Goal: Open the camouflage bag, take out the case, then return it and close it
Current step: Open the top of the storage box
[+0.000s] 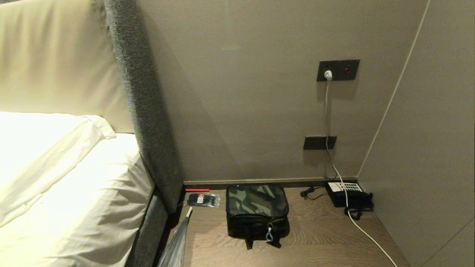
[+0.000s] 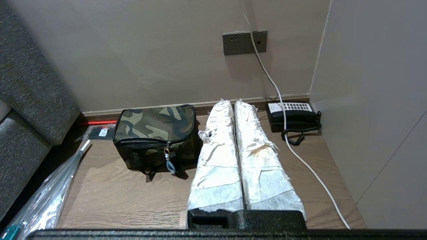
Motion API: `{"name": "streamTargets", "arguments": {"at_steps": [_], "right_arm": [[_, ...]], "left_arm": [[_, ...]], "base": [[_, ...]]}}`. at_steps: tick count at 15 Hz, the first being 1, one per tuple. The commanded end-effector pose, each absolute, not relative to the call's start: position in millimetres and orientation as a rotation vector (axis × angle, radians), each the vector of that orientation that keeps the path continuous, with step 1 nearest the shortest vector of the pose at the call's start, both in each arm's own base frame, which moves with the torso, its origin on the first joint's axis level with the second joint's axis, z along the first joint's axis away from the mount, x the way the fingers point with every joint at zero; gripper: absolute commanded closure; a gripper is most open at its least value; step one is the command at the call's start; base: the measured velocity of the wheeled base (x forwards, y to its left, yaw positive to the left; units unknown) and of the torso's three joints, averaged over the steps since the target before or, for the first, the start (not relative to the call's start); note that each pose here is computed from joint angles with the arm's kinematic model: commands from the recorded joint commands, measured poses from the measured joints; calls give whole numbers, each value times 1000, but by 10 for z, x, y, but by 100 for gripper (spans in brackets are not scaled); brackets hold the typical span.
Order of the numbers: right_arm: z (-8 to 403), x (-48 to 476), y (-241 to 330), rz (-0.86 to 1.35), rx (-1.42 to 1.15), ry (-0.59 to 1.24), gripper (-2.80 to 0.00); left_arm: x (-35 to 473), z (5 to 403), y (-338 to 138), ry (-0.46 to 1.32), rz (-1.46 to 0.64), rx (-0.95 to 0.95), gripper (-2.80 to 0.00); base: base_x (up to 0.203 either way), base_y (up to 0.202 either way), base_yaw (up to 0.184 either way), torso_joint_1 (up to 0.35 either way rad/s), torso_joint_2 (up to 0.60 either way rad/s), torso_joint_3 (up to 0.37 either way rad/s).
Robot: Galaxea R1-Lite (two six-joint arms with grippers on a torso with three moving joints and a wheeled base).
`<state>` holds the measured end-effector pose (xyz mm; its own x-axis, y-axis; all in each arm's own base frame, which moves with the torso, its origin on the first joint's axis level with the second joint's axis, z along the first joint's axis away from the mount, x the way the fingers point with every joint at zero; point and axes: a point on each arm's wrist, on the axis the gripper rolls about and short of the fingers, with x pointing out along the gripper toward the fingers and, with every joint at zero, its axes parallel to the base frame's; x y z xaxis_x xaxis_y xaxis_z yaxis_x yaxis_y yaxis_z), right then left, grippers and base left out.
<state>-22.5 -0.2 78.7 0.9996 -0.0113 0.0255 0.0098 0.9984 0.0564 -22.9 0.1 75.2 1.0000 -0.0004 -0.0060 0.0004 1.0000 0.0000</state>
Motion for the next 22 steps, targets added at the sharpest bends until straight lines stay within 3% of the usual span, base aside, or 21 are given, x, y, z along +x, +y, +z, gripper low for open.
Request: {"name": "streamTargets", "arguments": {"at_steps": [1,22], "right_arm": [[749,-213,-2,-12,57,-11,0],[749,-213,-2,-12,57,-11,0]], "left_arm": [[-230,751,1,5,0,0,0],[-230,751,1,5,0,0,0]], "base": [[0,0,0,0,0,0],[0,0,0,0,0,0]]}}
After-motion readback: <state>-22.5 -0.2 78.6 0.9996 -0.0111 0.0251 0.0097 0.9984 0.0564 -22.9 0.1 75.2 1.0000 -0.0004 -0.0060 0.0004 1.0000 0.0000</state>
